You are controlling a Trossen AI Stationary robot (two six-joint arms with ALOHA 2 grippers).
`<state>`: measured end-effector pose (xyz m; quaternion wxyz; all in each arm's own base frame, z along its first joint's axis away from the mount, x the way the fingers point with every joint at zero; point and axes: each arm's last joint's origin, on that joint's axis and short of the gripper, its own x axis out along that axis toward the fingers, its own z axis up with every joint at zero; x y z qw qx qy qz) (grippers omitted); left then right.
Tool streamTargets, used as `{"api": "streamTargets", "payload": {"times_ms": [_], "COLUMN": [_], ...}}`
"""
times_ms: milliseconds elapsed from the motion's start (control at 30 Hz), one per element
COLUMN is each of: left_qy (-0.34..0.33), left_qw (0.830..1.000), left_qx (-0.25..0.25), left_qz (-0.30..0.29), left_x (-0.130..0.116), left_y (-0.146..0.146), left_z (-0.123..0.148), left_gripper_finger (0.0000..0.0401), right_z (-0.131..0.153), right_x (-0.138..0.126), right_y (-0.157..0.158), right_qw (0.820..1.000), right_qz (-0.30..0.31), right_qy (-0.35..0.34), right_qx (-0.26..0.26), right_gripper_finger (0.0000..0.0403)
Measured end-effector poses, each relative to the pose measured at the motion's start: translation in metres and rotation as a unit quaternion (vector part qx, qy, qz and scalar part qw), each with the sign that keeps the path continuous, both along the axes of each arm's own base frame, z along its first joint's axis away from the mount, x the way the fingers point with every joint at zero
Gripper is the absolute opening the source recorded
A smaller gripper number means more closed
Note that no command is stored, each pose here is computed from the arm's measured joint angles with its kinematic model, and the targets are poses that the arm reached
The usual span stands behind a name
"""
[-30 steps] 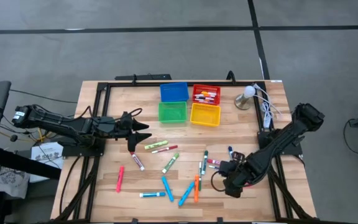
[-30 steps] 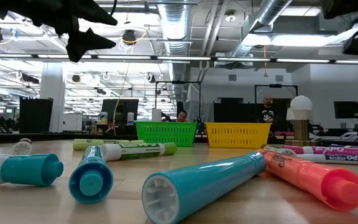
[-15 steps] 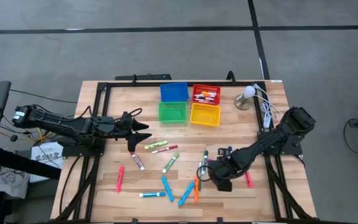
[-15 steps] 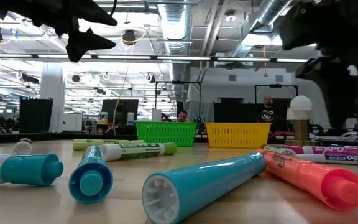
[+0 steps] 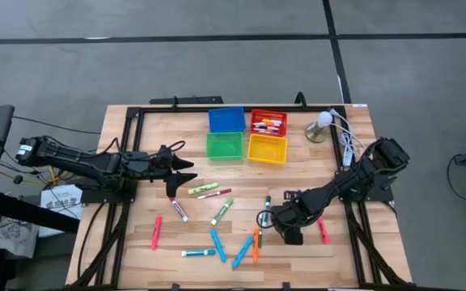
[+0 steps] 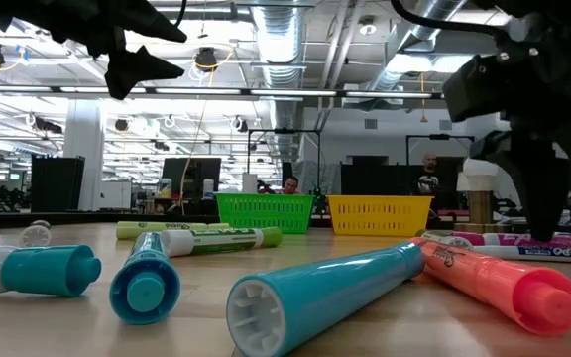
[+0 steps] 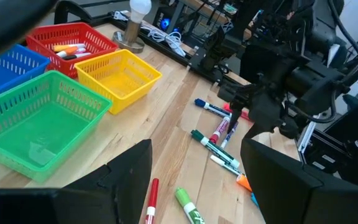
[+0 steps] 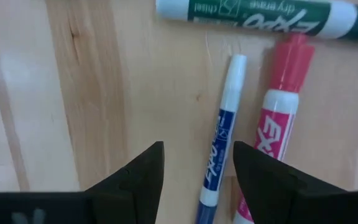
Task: Pick & Place Markers
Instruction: Put the dark blue marker into the yellow bin
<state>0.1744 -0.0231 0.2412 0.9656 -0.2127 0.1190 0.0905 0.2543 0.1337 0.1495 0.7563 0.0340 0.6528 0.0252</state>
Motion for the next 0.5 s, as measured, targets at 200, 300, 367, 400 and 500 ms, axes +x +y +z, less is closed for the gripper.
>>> {"api": "streamTargets", "payload": {"times_ms": [200,300,367,400,500], "left_qy": [0.000,0.000,0.000,0.000,0.000], "left_qw": [1.000,1.000,1.000,1.000,1.000], "left_qx": [0.000,0.000,0.000,0.000,0.000], "left_qz": [0.000,0.000,0.000,0.000,0.000], "left_x": [0.000,0.000,0.000,0.000,0.000], "left_y": [0.000,0.000,0.000,0.000,0.000], "left_z": [0.000,0.000,0.000,0.000,0.000], "left_gripper_finger": [0.0246,0.0246,0.0246,0.0246,0.0246], "right_z": [-0.012,-0.014,-0.016,-0.016,-0.016], "right_x": [-0.006,-0.008,-0.009,-0.009,-0.009], "right_y": [-0.003,-0.004,-0.005,-0.005,-0.005], "right_qw": [1.000,1.000,1.000,1.000,1.000], "right_qz": [0.001,-0.002,-0.003,-0.003,-0.004], "right_qy": [0.002,0.001,0.002,0.002,0.002], "right_qx": [0.011,0.011,0.010,0.009,0.007], "right_gripper_finger": [0.0182,0.0180,0.0173,0.0167,0.0143]}}
